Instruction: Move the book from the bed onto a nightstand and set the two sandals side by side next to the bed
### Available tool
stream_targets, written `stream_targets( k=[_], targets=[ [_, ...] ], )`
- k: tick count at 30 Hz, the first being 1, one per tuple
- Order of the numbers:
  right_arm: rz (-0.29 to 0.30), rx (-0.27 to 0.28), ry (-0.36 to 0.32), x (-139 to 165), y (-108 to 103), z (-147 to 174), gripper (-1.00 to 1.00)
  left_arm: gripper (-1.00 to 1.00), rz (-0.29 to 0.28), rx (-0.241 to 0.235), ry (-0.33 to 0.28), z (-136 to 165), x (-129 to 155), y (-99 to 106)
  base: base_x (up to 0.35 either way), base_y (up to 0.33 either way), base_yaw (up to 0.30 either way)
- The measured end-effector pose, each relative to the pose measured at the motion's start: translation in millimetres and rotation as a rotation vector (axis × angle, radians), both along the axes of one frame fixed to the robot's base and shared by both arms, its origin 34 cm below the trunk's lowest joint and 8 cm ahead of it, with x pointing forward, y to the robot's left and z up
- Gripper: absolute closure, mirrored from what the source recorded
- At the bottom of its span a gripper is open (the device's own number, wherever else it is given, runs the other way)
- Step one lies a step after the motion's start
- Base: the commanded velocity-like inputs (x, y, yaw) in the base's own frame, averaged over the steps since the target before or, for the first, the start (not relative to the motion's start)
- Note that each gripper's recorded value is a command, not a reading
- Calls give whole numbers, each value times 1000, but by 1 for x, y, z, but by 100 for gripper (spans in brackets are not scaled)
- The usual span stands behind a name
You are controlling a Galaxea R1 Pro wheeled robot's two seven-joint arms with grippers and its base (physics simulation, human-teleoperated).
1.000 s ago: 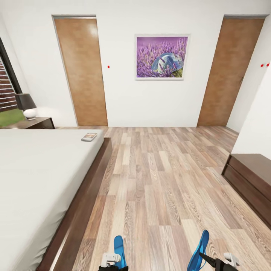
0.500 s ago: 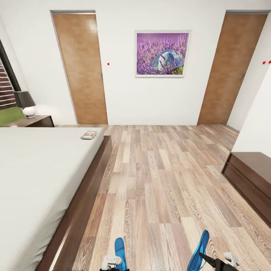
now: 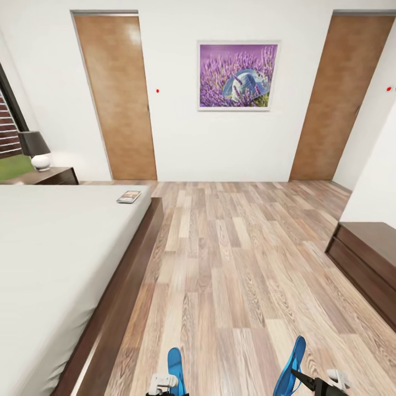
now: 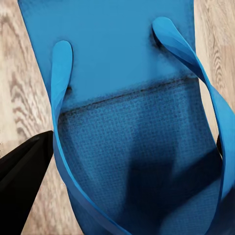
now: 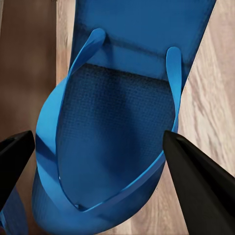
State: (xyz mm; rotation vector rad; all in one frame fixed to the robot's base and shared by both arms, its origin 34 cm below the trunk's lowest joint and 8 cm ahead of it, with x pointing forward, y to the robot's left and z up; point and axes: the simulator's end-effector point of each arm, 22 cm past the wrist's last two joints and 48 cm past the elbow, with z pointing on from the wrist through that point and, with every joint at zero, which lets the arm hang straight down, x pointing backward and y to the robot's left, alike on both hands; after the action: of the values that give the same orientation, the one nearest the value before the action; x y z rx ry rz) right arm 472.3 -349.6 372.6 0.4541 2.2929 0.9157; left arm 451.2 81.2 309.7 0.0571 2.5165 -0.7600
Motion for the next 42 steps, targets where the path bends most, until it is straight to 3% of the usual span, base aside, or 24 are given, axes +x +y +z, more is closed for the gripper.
stream_targets(
  k=[17, 33, 42],
  targets=[
    [2, -1, 1, 0, 0, 0, 100, 100, -1, 0, 0, 0, 0, 0, 318, 0, 0],
    [3, 1, 0, 0, 0, 0, 100, 100, -3, -3, 1, 0, -1, -3, 320, -35, 93],
    [3, 0, 0, -1, 0, 0, 100, 100, -4, -6, 1, 1, -1, -6, 320, -78, -215]
  ],
)
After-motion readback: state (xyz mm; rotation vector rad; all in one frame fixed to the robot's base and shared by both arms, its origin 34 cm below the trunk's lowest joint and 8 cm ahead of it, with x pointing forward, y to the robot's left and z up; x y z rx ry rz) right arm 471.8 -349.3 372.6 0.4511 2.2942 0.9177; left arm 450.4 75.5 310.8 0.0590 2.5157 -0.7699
